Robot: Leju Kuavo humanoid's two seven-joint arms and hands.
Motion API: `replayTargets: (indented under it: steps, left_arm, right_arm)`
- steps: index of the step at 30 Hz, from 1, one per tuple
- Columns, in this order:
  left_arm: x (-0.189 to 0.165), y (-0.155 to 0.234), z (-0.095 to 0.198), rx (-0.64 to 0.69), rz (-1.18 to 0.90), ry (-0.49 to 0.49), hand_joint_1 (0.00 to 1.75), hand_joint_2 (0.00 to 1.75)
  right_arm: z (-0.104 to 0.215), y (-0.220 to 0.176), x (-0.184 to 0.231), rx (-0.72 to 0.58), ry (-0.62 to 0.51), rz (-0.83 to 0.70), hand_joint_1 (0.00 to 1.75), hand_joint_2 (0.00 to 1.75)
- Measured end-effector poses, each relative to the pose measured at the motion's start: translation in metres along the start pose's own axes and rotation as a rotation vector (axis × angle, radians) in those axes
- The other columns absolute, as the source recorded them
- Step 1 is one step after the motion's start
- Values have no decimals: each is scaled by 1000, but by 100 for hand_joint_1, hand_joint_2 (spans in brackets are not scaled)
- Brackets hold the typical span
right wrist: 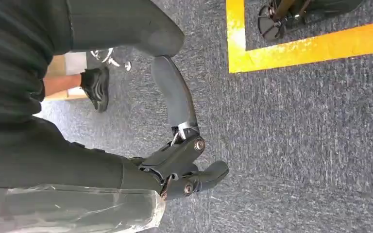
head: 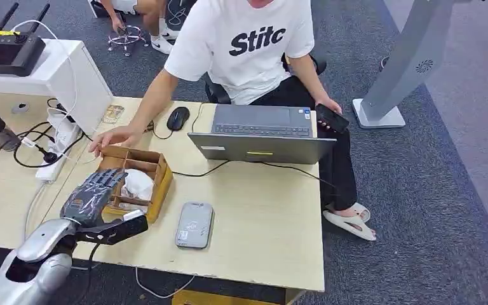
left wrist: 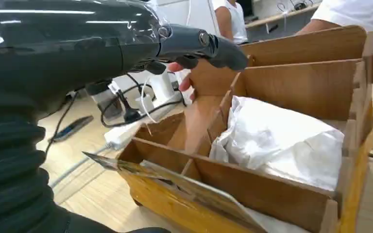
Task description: Pass the card to the sensor for recognition and then transmit it.
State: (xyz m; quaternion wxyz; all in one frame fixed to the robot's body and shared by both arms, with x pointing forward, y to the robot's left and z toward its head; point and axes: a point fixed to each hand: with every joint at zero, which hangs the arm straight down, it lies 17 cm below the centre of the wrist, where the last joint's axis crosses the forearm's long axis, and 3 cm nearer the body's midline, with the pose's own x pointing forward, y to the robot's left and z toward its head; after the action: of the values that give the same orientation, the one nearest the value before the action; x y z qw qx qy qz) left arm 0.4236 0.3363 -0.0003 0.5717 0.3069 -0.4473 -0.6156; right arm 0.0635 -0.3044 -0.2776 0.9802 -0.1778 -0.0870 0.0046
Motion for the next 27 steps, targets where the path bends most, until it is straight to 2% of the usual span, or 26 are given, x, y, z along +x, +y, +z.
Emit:
replayTargets:
  steps: [14,19,21,23,24,27]
  left_arm:
    - [-13,3,9,-11,40,8,3,175]
    - [-17,7,9,0,30,24,30,175]
    - [-18,8,9,6,23,28,31,175]
    - [-19,9,9,10,17,32,52,175]
    - [-19,9,9,11,16,33,58,175]
    - [-21,9,9,12,15,39,61,175]
  right_arm:
    - [0,0,1,0,-5,6,0,175]
    - [0,0,2,-1,-7,9,0,175]
    - [0,0,2,-1,-8,11,0,175]
    - [0,0,2,-1,-8,12,0,175]
    - [0,0,2,-1,-8,13,0,175]
    - [0,0,3,-1,-9,13,0,175]
